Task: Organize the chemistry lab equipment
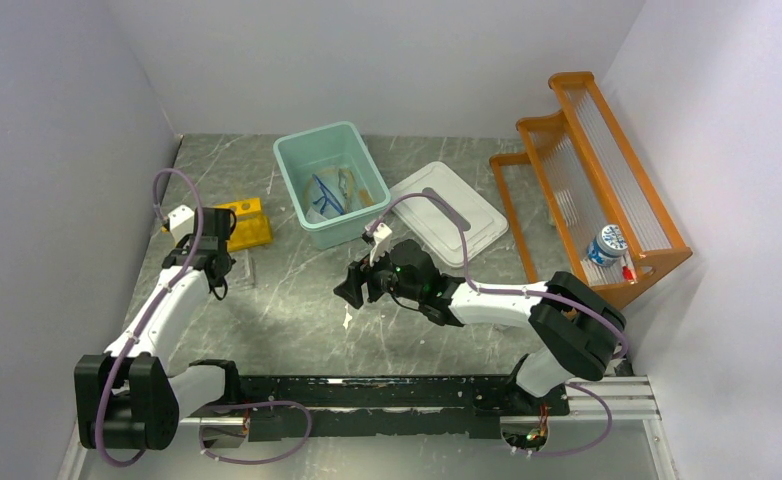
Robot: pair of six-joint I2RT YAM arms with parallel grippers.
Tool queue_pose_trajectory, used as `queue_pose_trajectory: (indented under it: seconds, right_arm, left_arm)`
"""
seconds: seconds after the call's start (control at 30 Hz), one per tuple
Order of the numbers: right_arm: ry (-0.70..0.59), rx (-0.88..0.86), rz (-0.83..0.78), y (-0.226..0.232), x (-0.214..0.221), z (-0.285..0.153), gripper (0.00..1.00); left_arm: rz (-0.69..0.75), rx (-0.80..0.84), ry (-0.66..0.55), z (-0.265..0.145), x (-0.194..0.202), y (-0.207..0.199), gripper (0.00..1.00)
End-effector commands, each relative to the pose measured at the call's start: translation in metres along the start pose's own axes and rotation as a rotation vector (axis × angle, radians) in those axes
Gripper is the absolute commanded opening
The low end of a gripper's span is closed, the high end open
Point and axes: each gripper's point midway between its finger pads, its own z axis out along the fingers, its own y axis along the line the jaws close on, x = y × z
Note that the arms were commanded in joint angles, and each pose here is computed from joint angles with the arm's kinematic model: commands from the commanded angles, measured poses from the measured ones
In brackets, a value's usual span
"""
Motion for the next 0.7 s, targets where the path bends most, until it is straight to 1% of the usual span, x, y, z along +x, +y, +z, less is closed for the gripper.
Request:
queue_pose_trajectory:
  seconds: [0.0,0.5,0.67]
  right_arm:
    - [-0.023,0.005,-0.012,-0.003,-0.004,-0.003,0.7]
    - [-0.023,0.005,-0.012,-0.003,-0.004,-0.004,0.7]
    - [-0.023,0.006,-0.012,-0.003,-0.004,-0.003,0.7]
  left_arm:
    - [-0.046,-0.006,-0.014,0.005,0.0,0.0,0.18]
    - [-0.07,-0.026,-0.004,0.012,0.014,0.006,0.17]
    - [-0.077,-0.021,-0.01,0.011,0.011,0.005,0.24]
